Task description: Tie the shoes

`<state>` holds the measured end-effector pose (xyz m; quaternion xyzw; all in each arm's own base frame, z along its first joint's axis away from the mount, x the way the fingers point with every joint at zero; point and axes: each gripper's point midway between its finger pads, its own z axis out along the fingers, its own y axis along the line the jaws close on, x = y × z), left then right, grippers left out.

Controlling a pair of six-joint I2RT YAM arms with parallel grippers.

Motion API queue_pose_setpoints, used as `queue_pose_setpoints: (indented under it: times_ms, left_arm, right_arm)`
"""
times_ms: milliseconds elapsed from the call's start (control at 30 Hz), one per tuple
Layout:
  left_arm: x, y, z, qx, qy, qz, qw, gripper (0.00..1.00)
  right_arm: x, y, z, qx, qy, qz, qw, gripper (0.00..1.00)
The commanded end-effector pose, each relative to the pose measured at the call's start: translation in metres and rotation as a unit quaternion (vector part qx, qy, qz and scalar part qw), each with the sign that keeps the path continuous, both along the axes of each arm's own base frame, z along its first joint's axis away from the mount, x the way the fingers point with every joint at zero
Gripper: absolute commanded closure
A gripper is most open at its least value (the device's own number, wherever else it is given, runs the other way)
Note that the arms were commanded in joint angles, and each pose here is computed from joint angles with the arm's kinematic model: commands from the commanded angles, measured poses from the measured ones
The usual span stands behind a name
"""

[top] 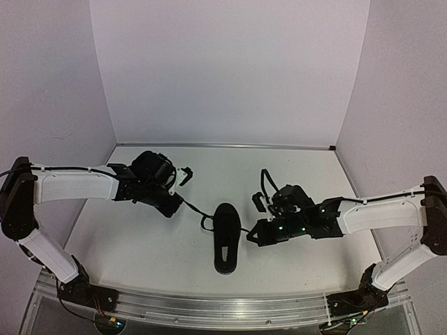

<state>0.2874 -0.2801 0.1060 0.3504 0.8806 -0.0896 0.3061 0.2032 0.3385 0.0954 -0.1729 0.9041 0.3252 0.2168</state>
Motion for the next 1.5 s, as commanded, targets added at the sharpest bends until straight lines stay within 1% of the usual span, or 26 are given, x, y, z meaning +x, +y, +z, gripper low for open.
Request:
queue_pose_setpoints:
  times_ms: [0,167,267,367,433,567,633,800,1067,1233,1467]
  left_arm:
    - [0.010,0.042,-0.003,0.029,0.011,0.088,0.996,1.00]
    - [0.013,0.059,-0.004,0.043,0.017,0.122,0.991,1.00]
    - [0.014,0.071,0.002,0.043,0.019,0.151,0.987,1.00]
    - [0.012,0.077,0.006,0.029,0.031,0.170,0.985,1.00]
    - [0.008,0.078,0.007,0.025,0.039,0.177,0.983,1.00]
    - [0.000,0.083,0.005,0.024,0.058,0.190,0.980,1.00]
    - [-0.003,0.084,0.004,0.019,0.064,0.194,0.979,1.00]
    - [-0.009,0.084,-0.004,0.014,0.087,0.212,0.973,1.00]
    - [-0.020,0.095,-0.020,0.024,0.124,0.265,0.956,1.00]
    - [-0.031,0.109,-0.026,0.033,0.138,0.298,0.944,1.00]
    - [-0.043,0.113,-0.043,0.048,0.169,0.307,0.935,1.00]
  right_arm:
    - [-0.006,-0.029,-0.017,-0.048,0.017,-0.027,0.998,1.00]
    - [-0.009,-0.036,-0.018,-0.058,0.018,-0.029,0.998,1.00]
    - [-0.008,-0.046,-0.018,-0.071,0.015,-0.043,0.996,1.00]
    - [-0.005,-0.064,-0.016,-0.082,0.013,-0.081,0.993,1.00]
    - [-0.001,-0.084,-0.016,-0.093,0.013,-0.125,0.988,1.00]
    - [0.006,-0.138,-0.007,-0.113,-0.002,-0.236,0.965,1.00]
    - [0.008,-0.160,0.002,-0.104,-0.008,-0.283,0.953,1.00]
    - [0.005,-0.200,0.007,-0.110,-0.012,-0.360,0.926,1.00]
    - [-0.011,-0.238,-0.002,-0.132,0.011,-0.437,0.890,1.00]
    - [-0.020,-0.261,0.001,-0.137,0.007,-0.479,0.867,1.00]
    - [-0.029,-0.281,0.000,-0.148,0.010,-0.516,0.843,1.00]
